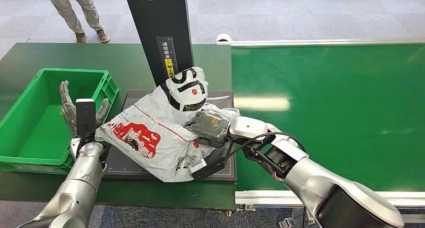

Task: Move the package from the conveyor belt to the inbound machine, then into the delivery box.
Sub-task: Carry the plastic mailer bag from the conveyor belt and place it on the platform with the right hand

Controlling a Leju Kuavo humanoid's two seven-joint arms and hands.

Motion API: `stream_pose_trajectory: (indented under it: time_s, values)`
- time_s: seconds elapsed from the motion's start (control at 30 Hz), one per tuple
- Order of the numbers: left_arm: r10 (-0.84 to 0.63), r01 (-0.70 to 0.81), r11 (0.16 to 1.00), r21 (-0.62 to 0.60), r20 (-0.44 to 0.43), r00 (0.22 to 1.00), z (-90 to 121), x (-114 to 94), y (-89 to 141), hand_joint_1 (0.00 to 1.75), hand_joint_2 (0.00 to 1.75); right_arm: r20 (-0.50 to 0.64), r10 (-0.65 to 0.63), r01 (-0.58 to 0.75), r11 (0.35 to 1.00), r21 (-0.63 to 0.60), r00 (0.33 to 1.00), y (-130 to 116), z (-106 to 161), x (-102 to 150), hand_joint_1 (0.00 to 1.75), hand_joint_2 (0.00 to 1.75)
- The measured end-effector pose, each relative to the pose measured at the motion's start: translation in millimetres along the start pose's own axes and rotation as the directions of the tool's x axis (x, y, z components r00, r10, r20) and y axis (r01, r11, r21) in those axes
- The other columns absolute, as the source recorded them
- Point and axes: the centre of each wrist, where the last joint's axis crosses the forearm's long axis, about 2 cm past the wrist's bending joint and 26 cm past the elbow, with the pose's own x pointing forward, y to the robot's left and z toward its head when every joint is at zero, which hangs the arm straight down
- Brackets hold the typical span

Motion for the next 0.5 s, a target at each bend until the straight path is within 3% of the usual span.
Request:
stream_pose_trajectory:
  time_s: [0.03,0.07,0.5]
  values:
    - [0.008,-0.008,1.000,-0.003,-0.002,1.000,1,1,-2,0.00,1.75,0.000,-0.001,0.001,1.000,-0.001,1.000,1,-1,1,0.18,1.75]
    - [0.014,-0.014,1.000,-0.004,-0.005,1.000,2,2,-3,0.00,1.75,-0.001,-0.003,0.003,1.000,-0.002,1.000,1,-2,1,0.01,1.75]
    - [0.072,-0.072,0.997,-0.032,-0.016,0.997,9,10,-16,0.00,1.75,-0.015,-0.027,0.027,1.000,-0.017,1.000,8,-9,6,0.00,1.75]
